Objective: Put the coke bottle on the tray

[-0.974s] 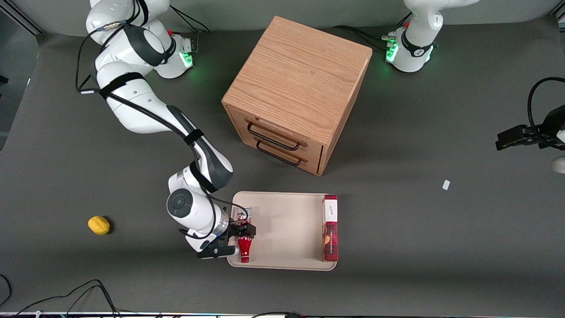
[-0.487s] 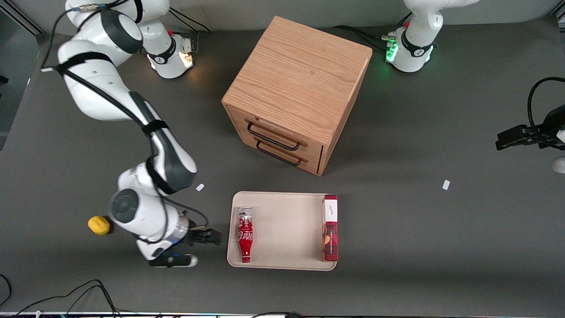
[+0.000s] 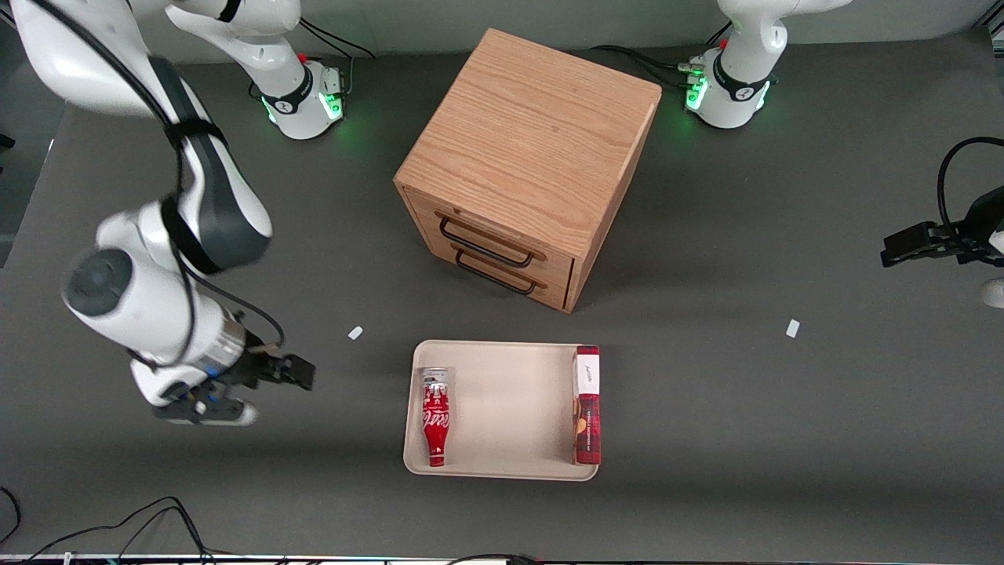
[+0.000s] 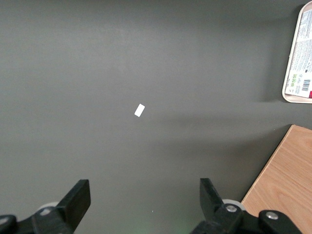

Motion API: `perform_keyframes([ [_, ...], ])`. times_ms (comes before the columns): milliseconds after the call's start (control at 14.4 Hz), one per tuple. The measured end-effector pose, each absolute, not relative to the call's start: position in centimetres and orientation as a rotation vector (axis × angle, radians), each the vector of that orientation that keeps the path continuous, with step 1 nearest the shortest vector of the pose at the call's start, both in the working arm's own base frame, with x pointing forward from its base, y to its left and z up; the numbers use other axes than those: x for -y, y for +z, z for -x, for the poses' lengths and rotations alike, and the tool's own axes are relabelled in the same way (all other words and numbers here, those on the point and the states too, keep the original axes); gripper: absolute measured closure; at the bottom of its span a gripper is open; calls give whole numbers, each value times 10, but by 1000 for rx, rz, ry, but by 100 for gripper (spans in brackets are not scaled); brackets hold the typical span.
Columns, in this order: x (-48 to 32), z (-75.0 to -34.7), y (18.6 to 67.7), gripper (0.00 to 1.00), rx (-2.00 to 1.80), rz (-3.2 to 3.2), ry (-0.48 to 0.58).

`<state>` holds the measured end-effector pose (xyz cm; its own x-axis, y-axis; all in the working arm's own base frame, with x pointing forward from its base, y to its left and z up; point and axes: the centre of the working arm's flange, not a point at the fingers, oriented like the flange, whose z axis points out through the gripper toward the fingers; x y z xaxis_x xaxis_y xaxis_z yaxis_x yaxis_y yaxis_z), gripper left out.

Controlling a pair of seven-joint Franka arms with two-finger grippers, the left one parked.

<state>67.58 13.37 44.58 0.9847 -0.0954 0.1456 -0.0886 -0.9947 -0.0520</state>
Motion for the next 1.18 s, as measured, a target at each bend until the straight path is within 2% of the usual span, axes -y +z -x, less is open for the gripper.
perform_keyframes([
  [139, -115, -636, 482, 0, -201, 3102, -252],
  [487, -58, -562, 552, 0, -279, 3066, -161],
  [696, -47, -534, 584, 0, -189, 3083, -134],
  [904, -45, -511, 601, 0, -134, 3101, -55],
  [1043, -47, -505, 603, 0, -103, 3106, -16],
  [1183, -47, -505, 607, 0, -83, 3106, -30],
])
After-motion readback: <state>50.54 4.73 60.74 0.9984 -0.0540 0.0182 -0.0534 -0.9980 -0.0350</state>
